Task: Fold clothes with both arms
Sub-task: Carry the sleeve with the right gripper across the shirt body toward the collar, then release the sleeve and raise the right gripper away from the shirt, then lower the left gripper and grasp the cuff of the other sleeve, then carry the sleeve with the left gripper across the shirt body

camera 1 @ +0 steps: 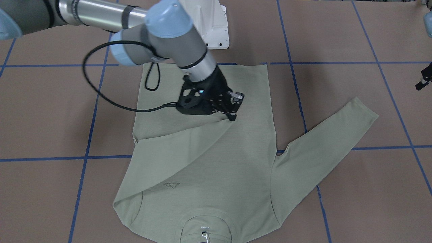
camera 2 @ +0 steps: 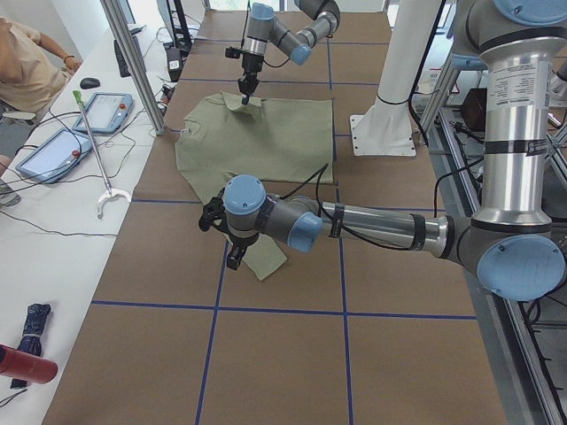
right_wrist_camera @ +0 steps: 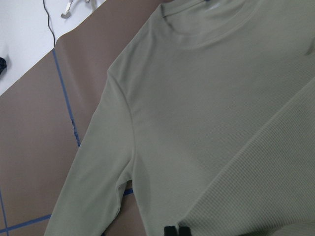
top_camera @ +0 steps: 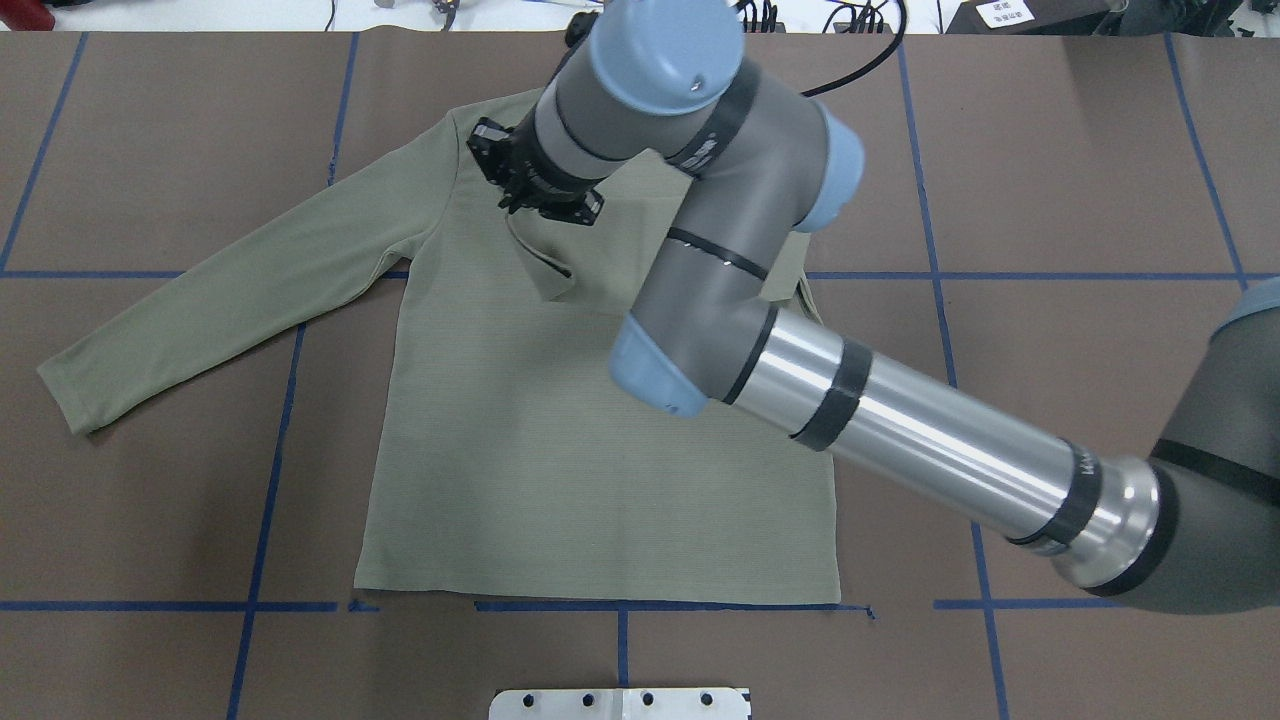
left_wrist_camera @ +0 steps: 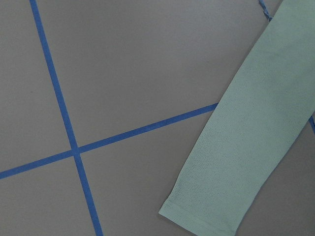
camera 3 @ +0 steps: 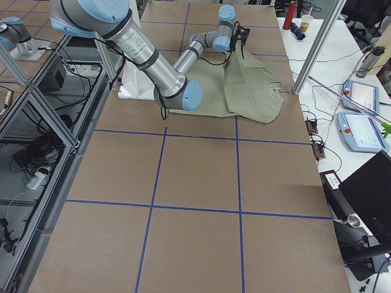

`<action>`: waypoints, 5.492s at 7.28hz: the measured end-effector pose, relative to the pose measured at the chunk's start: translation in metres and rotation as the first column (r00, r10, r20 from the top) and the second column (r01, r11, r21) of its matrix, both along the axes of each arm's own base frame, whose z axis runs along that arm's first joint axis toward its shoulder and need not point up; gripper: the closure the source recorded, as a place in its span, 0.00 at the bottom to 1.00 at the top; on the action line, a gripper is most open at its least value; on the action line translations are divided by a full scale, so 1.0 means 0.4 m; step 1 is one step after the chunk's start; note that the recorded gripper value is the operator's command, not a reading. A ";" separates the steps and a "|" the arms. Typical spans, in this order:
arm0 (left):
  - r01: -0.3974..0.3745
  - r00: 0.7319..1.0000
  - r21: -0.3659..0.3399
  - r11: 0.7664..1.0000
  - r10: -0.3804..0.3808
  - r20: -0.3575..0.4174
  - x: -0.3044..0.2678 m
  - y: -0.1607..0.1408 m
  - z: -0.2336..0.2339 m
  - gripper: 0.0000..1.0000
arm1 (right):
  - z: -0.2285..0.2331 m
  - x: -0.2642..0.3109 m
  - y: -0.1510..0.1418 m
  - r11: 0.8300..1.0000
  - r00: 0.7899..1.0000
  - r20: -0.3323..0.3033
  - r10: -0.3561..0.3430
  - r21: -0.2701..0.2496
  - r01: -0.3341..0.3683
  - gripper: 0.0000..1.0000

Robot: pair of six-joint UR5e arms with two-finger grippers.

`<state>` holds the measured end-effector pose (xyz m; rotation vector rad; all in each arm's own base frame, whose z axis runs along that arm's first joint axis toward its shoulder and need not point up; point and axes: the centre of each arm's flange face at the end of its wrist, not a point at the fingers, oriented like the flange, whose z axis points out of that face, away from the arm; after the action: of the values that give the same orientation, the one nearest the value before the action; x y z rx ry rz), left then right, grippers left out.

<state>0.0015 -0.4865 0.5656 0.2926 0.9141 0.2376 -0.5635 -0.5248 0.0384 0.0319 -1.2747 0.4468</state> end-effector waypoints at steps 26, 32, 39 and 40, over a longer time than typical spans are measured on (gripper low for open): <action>-0.154 0.987 -0.256 0.954 0.158 -0.005 0.409 -0.045 0.327 1.00 | 0.680 0.626 -0.064 0.996 0.986 -0.167 -0.009 -0.089 -0.006 0.01; -0.189 0.978 -0.239 0.952 0.162 -0.128 0.428 -0.046 0.167 1.00 | 0.688 0.642 -0.065 0.996 0.986 -0.168 -0.006 -0.091 -0.010 0.01; -0.047 0.929 -0.370 0.928 -0.095 -0.357 0.992 -0.214 -0.937 1.00 | 1.047 0.986 -0.027 0.997 0.946 -0.316 -0.076 -0.006 0.078 0.01; -0.011 0.915 -0.363 0.932 -0.137 -0.379 1.129 -0.189 -1.101 1.00 | 1.075 1.020 -0.020 0.996 0.943 -0.324 -0.082 0.000 0.087 0.00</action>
<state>0.4530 -0.5622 0.1251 0.0268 1.3298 -0.0590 -0.1556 -0.5329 0.4683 0.0600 -0.9513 0.3421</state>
